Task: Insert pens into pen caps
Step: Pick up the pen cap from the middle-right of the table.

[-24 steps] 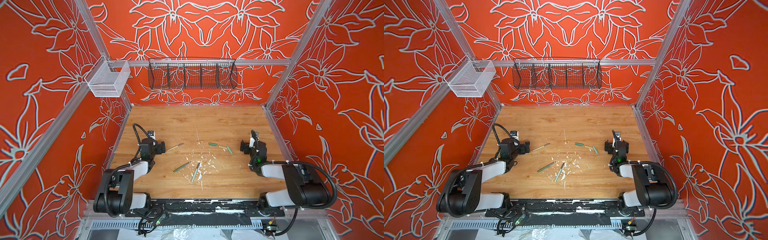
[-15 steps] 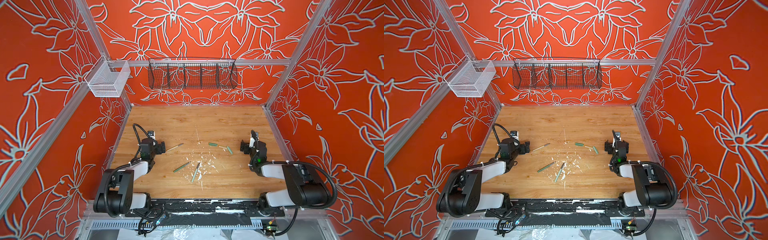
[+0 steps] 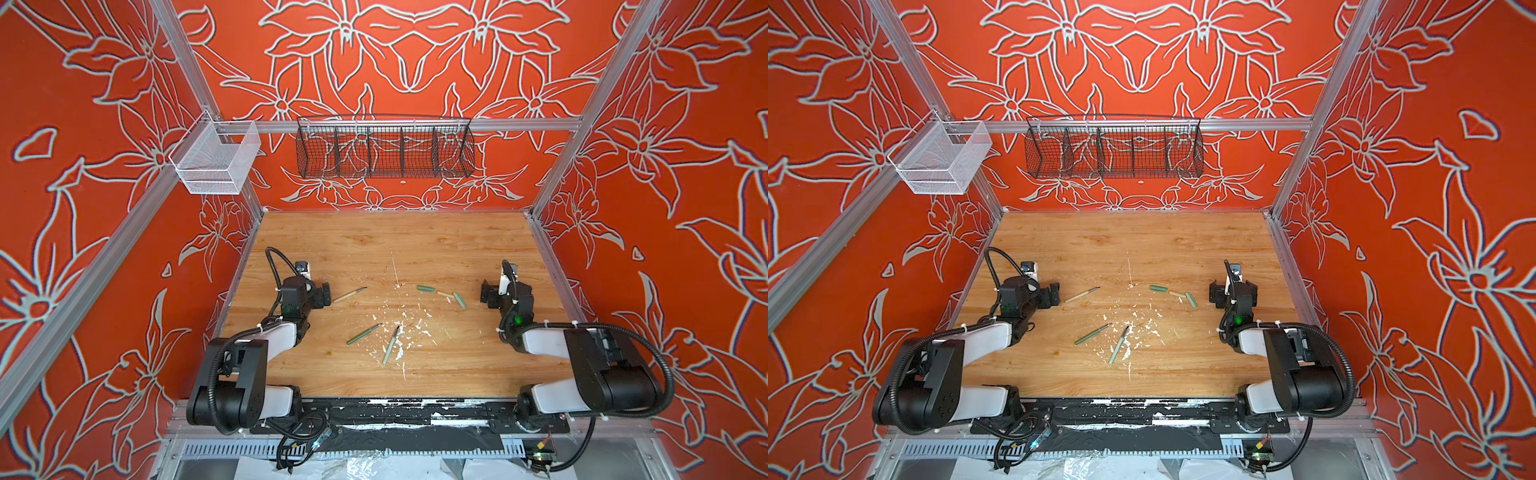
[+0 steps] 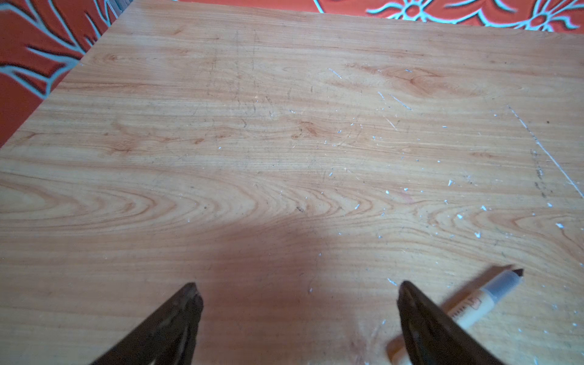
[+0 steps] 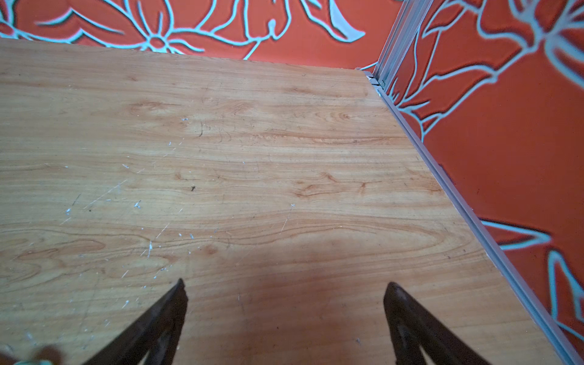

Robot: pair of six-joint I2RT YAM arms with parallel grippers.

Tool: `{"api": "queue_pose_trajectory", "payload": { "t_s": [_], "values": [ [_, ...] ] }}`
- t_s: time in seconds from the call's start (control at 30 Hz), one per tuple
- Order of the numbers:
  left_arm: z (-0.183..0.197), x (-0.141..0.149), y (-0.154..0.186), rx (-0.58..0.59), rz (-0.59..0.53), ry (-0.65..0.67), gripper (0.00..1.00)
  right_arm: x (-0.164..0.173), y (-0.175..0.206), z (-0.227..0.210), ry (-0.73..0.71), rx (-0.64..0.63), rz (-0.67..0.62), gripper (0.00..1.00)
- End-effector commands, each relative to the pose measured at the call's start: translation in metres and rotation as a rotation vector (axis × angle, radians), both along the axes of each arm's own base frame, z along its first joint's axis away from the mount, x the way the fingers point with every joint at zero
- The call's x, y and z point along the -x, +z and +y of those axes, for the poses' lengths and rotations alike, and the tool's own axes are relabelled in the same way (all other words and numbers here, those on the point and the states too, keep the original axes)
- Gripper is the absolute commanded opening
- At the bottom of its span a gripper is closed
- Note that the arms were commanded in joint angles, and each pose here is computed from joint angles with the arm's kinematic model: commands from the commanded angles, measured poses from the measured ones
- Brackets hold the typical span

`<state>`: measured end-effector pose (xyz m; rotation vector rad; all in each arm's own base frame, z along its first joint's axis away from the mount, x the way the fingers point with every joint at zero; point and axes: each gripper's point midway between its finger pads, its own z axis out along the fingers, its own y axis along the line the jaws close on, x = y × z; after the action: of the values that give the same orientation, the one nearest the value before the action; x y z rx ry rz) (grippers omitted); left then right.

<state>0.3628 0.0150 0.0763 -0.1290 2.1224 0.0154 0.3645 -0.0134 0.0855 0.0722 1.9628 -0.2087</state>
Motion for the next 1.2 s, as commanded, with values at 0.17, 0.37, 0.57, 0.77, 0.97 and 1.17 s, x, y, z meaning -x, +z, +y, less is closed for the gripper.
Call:
{"api": "queue_pose_trajectory", "payload": {
  "t_s": [0.17,0.37,0.57,0.77,0.97,1.17],
  "values": [
    [0.000,-0.004,0.007,0.003,-0.024,-0.004,0.96,-0.006,0.009,0.000,0.003,-0.009,-0.023,0.98],
    [0.000,-0.004,0.007,0.003,-0.023,-0.004,0.96,-0.005,0.009,0.000,0.002,-0.010,-0.023,0.97],
    [0.000,-0.004,0.007,0.003,-0.024,-0.004,0.96,-0.005,0.010,0.000,0.003,-0.009,-0.028,0.97],
    [0.000,-0.003,0.007,0.003,-0.024,-0.003,0.96,-0.007,0.019,0.001,0.009,-0.004,-0.040,0.97],
    [0.002,-0.015,0.058,0.030,0.080,0.028,0.96,-0.012,0.068,0.014,0.052,-0.067,0.041,0.97],
    [-0.039,0.009,0.122,0.212,0.130,-0.074,0.96,-0.005,0.126,0.091,0.286,-0.315,0.143,0.86]
  ]
}}
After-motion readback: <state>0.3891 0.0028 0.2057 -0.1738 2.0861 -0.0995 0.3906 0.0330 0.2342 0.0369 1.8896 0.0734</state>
